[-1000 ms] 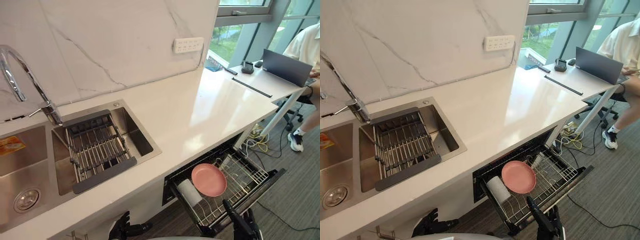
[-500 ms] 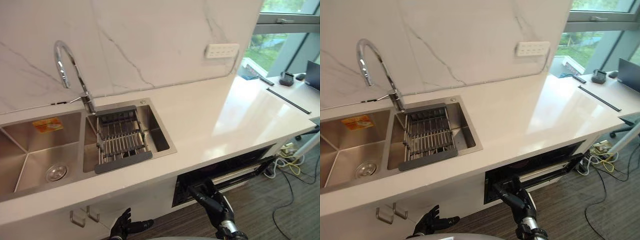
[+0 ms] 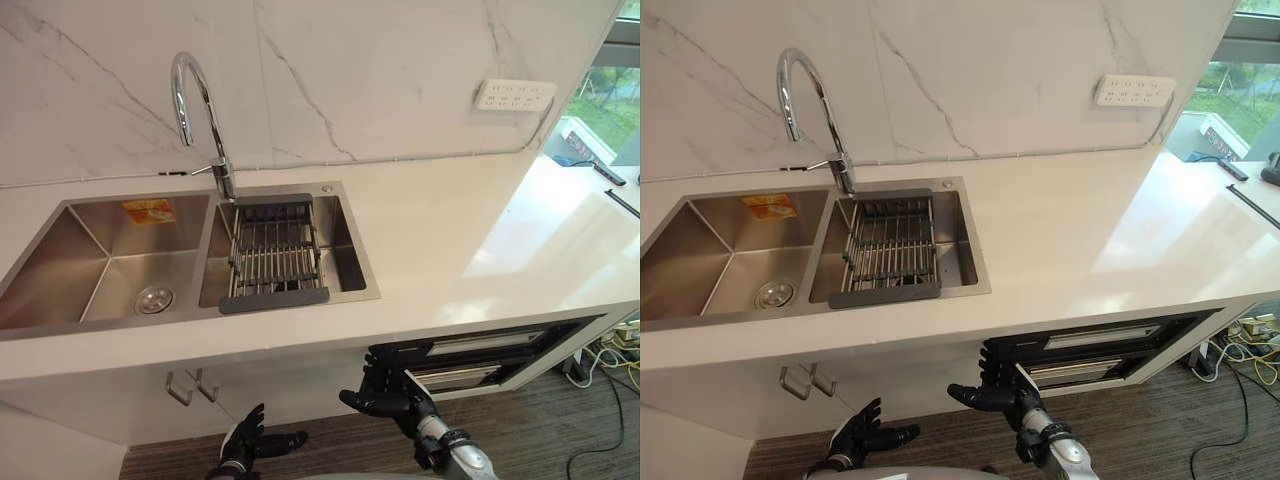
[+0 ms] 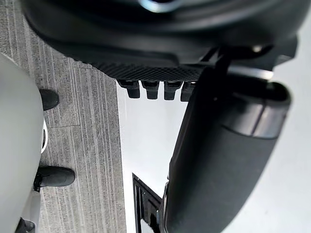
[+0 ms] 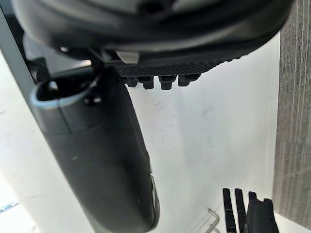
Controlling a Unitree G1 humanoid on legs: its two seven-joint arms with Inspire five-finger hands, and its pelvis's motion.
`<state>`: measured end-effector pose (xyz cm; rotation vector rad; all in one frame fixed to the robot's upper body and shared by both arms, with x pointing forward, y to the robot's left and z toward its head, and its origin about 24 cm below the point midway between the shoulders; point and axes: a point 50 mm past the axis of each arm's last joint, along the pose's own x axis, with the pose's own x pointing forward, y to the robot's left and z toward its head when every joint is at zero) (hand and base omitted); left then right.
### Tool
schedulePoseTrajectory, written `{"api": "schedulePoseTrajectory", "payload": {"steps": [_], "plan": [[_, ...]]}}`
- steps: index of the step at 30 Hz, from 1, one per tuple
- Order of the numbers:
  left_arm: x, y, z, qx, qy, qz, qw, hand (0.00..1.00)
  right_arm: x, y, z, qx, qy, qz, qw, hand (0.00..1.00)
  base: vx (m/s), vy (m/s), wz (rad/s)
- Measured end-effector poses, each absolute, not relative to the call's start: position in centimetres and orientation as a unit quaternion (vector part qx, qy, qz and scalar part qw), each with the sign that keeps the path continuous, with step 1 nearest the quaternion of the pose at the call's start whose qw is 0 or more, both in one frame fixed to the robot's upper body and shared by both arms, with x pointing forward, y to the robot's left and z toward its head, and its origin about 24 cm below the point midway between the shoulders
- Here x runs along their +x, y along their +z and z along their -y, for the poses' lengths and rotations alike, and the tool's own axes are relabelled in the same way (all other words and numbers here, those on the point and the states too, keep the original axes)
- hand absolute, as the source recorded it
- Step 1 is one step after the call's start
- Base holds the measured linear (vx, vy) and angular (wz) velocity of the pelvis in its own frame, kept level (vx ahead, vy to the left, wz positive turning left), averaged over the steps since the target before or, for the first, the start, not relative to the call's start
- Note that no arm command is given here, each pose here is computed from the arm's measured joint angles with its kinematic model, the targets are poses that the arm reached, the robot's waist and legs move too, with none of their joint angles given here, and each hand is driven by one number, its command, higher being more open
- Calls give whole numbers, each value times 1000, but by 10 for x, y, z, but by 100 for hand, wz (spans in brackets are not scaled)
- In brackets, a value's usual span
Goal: Walk over to the sink, pick up the cup, carry it to the dishwasher, place the cup inside the dishwasher, then close the dishwasher door
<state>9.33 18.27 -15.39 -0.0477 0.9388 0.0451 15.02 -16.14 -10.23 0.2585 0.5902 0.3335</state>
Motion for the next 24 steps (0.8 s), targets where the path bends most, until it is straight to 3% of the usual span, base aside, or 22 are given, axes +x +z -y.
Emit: {"api": "schedulePoseTrajectory", "payload": {"steps": [11, 24], "plan": [[96, -152, -193, -13, 26, -447, 894, 100, 144, -86, 181, 37, 176, -284, 942, 100, 46, 6, 10], [74, -154, -215, -21, 60, -464, 883, 100, 93, -122, 242, -34, 18, -391, 919, 100, 3, -3, 2]]}}
